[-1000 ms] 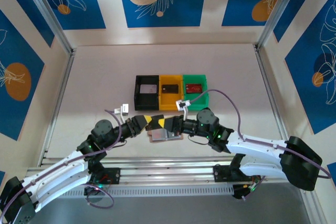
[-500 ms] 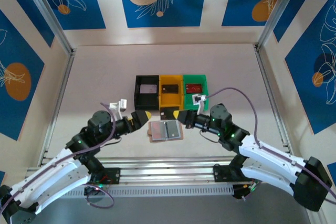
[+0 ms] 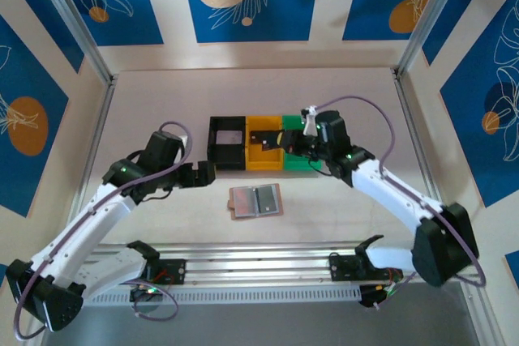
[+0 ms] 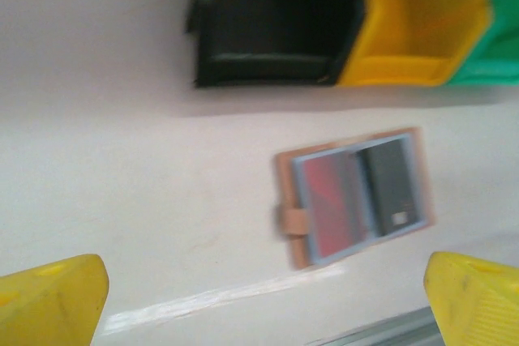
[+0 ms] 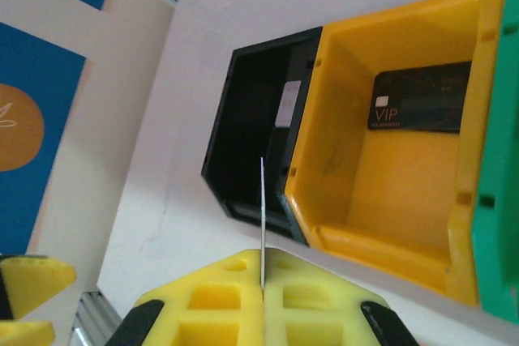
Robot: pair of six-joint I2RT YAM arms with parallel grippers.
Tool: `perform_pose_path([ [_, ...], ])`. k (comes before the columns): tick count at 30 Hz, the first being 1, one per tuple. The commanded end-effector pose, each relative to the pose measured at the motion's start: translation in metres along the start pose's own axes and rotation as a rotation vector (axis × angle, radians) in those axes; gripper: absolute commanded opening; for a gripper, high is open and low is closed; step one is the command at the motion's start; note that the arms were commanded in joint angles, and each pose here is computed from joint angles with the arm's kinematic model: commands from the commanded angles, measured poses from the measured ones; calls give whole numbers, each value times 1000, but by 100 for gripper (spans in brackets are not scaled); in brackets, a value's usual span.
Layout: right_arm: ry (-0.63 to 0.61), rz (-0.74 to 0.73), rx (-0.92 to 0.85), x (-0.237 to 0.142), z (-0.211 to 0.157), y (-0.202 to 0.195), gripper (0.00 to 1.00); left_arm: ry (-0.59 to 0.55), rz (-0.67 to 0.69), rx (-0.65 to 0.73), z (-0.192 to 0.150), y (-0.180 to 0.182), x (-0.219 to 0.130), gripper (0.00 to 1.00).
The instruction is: Take the credit cards out of the card holder
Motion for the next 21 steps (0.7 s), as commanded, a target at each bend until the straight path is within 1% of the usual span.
perform_pose_path([
  [1, 90, -58, -22, 19, 6, -6, 0, -15, 131, 89, 1, 19, -8, 99],
  [4, 124, -101, -20, 40, 14, -10, 0, -39, 168, 92, 7, 24, -7, 99],
  [14, 206, -224, -1, 102, 30, -39, 0, -39, 167, 60, 6, 29, 0, 99],
  [18, 246, -203, 40, 122, 35, -43, 0, -49, 178, 63, 7, 30, -2, 99],
  [21, 246, -216, 49, 132, 37, -46, 0, -46, 155, 67, 6, 28, -2, 99],
])
Point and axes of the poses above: each hand's point on the last joint's axis, 136 mm out from that joint toward the fingers, its own x axis out along the fingers, its own y axis along the line the jaws close on, z = x × y, the point moved 8 cm from there along -x, back along the fingers, and after that the axes turned 2 degrees about -x, right-handed, at the moved point
